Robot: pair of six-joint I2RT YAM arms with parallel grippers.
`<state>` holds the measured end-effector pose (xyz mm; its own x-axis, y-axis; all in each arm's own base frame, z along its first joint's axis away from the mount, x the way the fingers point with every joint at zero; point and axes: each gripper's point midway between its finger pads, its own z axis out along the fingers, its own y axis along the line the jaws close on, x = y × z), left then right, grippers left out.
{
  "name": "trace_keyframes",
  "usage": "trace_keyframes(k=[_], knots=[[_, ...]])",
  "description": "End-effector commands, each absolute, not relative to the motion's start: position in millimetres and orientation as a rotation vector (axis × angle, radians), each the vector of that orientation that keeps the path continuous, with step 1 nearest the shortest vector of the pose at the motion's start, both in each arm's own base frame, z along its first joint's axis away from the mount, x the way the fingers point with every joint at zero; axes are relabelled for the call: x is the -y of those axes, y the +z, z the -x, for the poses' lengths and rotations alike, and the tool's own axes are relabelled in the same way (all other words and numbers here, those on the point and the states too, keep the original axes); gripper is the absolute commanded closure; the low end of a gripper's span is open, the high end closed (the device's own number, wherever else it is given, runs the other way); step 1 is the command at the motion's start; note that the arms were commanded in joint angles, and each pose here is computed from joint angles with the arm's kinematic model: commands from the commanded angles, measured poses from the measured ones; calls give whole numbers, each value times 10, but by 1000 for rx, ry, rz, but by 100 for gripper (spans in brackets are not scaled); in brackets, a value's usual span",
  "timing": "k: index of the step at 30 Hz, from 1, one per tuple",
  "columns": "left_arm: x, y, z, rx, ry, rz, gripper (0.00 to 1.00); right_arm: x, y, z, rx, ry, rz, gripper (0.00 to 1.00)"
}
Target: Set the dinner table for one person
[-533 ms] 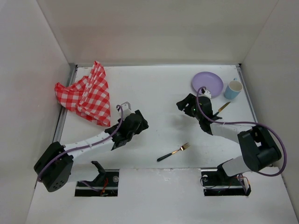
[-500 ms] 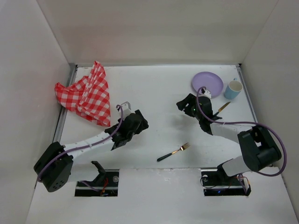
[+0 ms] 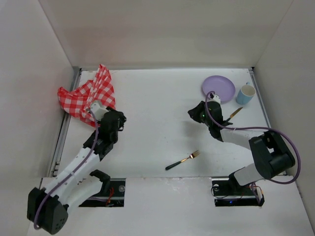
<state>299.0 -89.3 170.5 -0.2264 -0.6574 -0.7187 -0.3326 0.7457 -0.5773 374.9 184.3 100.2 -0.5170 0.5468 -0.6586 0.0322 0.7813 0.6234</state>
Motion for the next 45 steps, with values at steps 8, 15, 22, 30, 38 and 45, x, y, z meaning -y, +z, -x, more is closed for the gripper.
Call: trace_keyframes(k=[8, 15, 22, 30, 38, 45], knots=[[-500, 1634, -2842, -1614, -45, 1179, 62, -2088, 1159, -3857, -2005, 735, -343, 32], [-583, 1210, -3233, -1653, -103, 1252, 39, -2220, 1147, -3825, -2022, 762, -296, 25], [-574, 828, -3554, -1718, -127, 1269, 43, -2355, 1155, -3786, -2035, 792, -253, 24], [147, 272, -3843, -1922, -330, 1177, 82, -2338, 1144, -3774, -2040, 781, -258, 24], [1999, 44, -3957, -2158, -739, 820, 92, -2268, 1174, -3775, -2027, 748, -259, 24], [2854, 295, -3756, -2268, -893, 431, 92, -2167, 1270, -3769, -2000, 688, -254, 24]])
